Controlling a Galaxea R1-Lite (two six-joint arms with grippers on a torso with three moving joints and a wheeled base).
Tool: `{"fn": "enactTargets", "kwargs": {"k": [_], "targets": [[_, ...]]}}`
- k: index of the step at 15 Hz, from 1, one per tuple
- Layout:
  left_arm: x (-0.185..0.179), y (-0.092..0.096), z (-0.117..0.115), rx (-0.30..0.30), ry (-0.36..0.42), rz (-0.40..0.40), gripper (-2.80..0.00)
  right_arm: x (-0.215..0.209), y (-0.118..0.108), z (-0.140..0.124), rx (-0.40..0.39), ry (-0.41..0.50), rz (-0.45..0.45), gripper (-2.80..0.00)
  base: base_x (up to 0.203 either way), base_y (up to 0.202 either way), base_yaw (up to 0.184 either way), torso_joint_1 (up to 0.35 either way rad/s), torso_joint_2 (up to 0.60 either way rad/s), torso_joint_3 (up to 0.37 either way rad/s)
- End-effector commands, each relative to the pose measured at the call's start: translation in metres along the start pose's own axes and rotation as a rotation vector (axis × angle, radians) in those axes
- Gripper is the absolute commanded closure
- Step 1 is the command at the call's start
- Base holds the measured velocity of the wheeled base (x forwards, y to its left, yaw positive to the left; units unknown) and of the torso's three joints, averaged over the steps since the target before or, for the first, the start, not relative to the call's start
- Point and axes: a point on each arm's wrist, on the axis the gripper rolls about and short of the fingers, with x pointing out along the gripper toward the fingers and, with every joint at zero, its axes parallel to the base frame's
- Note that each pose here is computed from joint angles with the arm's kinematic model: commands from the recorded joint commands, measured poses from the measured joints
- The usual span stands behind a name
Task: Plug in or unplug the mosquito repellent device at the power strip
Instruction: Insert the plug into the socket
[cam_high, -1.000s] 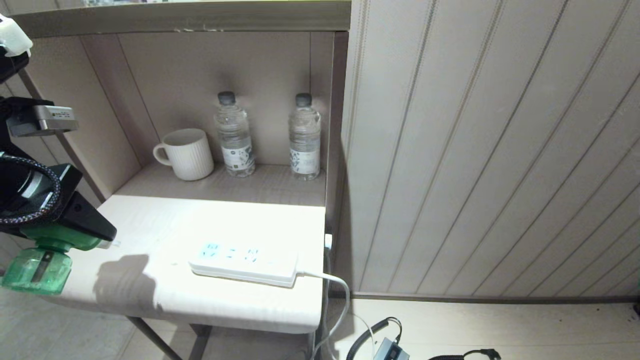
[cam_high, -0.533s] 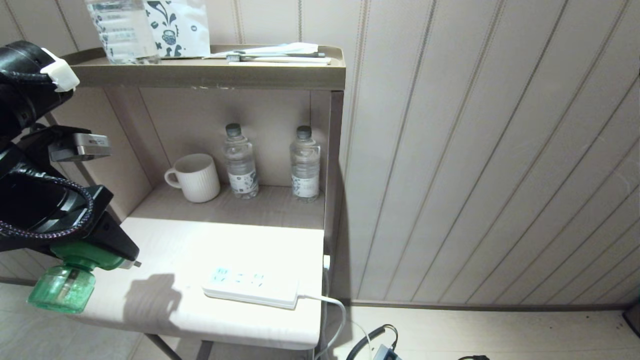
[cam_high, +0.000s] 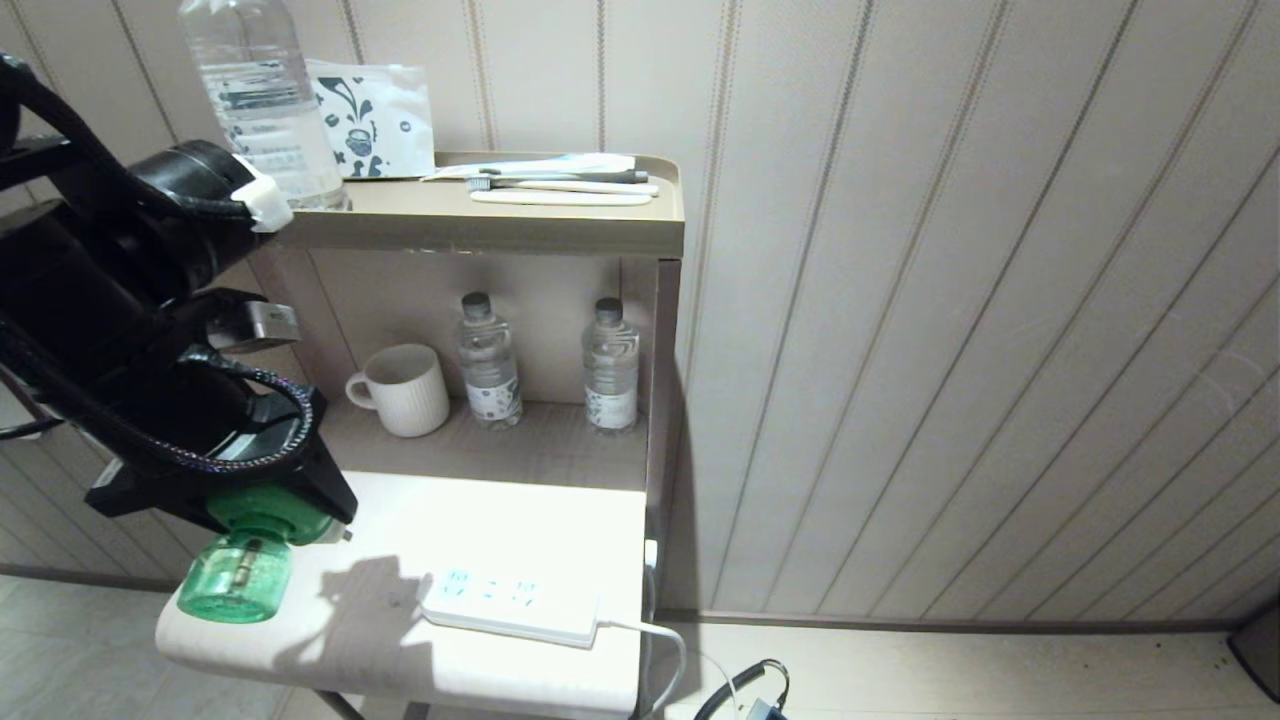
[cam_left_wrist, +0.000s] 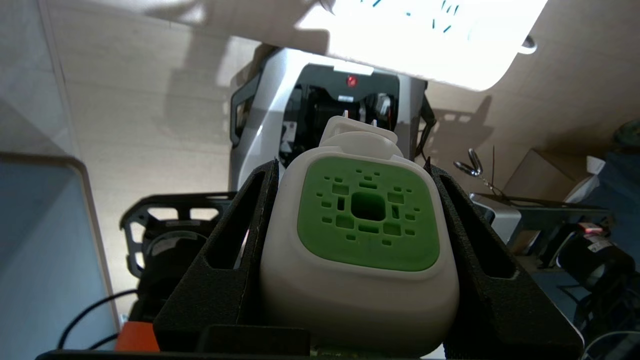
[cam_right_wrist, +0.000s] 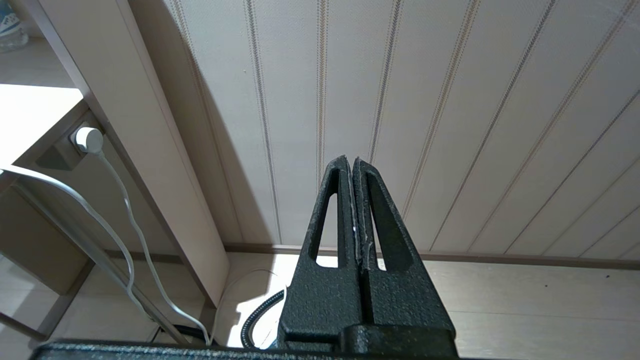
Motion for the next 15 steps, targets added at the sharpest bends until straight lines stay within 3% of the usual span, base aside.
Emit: {"fn": "enactTargets", "kwargs": {"k": [1,9,12,15], "targets": [[0.019,-0.009,0.004,0.009,0.052,0.032,0.0,0.0,0.0,0.0,0.0,0.0,0.0,0.0,0.0,0.0,0.0,0.025,-0.04,-0.03],[0.067,-0.027,0.028,-0.055,0.13,0.107,0.0,0.0,0.0,0.0,0.0,0.0,0.0,0.0,0.0,0.0,0.0,0.0,0.0,0.0],[0.09,-0.044,0.03,-0.039,0.158,0.155,0.0,0.0,0.0,0.0,-0.001,0.0,0.0,0.0,0.0,0.0,0.0,0.0,0.0,0.0],[0.104,-0.063,0.029,-0.003,0.123,0.181,0.0,0.0,0.0,0.0,-0.001,0.0,0.0,0.0,0.0,0.0,0.0,0.0,0.0,0.0]]}}
